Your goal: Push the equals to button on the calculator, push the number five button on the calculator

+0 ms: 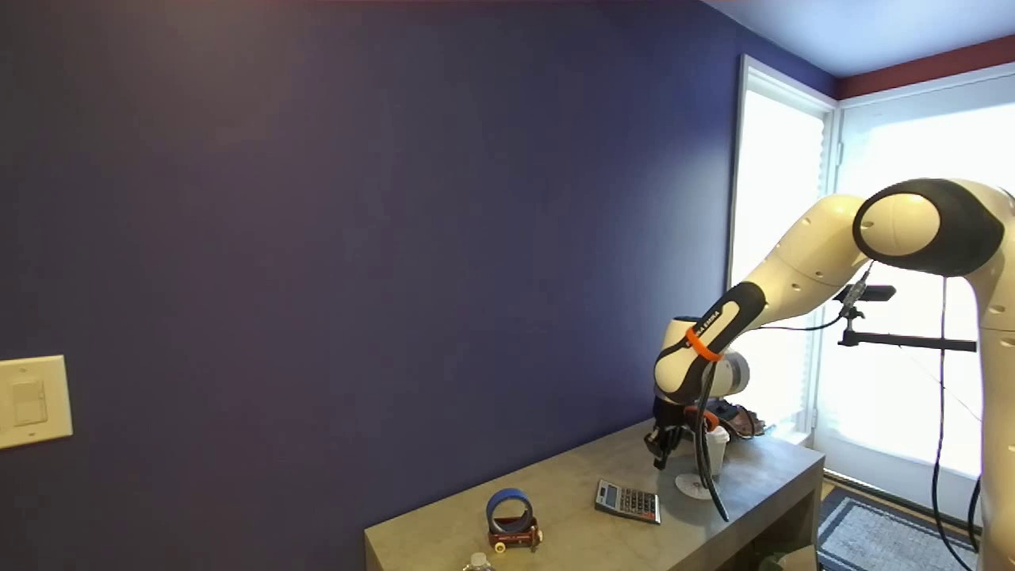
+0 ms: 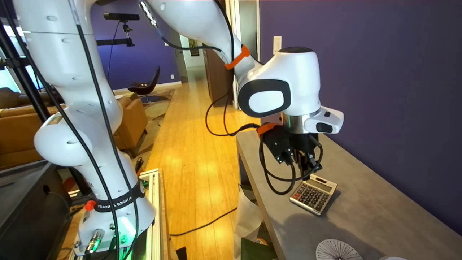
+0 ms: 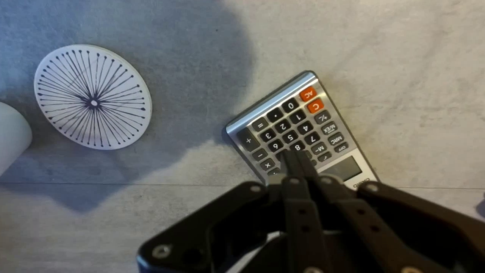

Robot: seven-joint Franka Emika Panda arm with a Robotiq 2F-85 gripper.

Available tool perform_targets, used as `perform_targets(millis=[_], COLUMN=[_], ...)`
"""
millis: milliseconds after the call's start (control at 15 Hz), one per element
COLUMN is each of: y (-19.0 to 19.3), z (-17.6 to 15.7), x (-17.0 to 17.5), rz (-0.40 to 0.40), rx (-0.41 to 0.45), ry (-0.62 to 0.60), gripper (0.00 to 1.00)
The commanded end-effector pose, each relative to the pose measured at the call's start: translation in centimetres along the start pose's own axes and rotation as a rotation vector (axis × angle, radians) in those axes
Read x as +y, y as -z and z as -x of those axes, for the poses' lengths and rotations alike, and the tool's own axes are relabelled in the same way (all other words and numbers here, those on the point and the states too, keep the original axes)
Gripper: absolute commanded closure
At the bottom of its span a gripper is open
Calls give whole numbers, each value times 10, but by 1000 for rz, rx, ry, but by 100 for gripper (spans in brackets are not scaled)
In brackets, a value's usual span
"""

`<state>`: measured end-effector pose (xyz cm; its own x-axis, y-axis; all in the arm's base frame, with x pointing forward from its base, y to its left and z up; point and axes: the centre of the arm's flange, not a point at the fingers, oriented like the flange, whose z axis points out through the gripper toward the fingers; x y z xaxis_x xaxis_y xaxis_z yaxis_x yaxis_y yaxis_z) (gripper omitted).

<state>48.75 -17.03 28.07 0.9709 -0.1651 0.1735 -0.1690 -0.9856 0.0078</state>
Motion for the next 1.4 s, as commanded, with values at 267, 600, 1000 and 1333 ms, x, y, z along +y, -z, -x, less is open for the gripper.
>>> perform_targets(millis=[267,600,1000,1333], y=[-19,-27,-54,-71], z=[-5,-9,-16,-32], x=[2,4,5,13], rz=[-32,-36,-79,-69], rx=[19,16,27,95], ry=[44,58,124,139], gripper=[99,100,100,100])
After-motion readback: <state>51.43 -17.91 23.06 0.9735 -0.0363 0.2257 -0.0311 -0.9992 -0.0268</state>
